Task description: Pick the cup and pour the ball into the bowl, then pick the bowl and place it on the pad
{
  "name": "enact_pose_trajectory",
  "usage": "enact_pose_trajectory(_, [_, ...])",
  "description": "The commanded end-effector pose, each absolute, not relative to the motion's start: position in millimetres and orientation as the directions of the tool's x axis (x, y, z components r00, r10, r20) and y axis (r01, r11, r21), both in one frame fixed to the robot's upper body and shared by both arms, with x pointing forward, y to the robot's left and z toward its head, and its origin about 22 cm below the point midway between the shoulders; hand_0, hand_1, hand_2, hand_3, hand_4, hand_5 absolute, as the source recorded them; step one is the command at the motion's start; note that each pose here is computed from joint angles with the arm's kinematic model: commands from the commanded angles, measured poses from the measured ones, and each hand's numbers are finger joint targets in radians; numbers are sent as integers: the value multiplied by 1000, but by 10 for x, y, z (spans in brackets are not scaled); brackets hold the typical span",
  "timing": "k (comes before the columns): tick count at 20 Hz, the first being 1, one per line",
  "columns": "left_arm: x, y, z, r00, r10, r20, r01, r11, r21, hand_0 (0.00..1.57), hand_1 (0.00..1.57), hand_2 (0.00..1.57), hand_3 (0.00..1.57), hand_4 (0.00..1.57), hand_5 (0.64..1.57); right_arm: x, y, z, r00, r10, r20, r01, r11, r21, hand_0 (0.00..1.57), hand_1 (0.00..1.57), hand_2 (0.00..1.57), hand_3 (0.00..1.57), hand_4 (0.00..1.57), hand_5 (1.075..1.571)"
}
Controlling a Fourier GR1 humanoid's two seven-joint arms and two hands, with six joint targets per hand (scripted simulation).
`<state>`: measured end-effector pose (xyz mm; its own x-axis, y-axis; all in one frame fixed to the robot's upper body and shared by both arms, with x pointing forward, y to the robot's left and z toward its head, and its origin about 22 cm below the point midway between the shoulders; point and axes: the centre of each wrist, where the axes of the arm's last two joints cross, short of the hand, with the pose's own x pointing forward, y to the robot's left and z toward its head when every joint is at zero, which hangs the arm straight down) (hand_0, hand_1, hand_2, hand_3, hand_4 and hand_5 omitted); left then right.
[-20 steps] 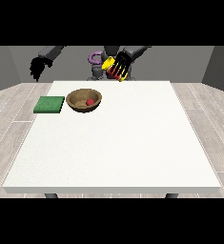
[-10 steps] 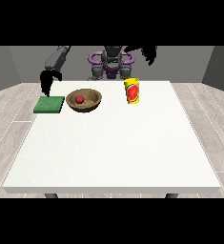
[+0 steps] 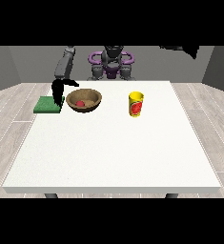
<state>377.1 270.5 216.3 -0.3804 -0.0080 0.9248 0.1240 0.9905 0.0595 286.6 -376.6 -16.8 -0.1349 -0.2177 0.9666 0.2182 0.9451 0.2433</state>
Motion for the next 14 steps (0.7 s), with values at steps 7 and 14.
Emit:
enact_pose_trajectory(7, [3562,3676,2325,-400,31,916,132,991,25,0,0,0,0,281,1509,2942,-3538,-587,-107,-230,967,207,946,248,0,0,0,0,0,1569])
enact_pose_trajectory(14, [3438,4009,2428,-419,23,908,79,997,12,0,0,0,0,244,1494,3178,-3422,-527,-59,-218,974,185,957,225,0,0,0,0,0,1571])
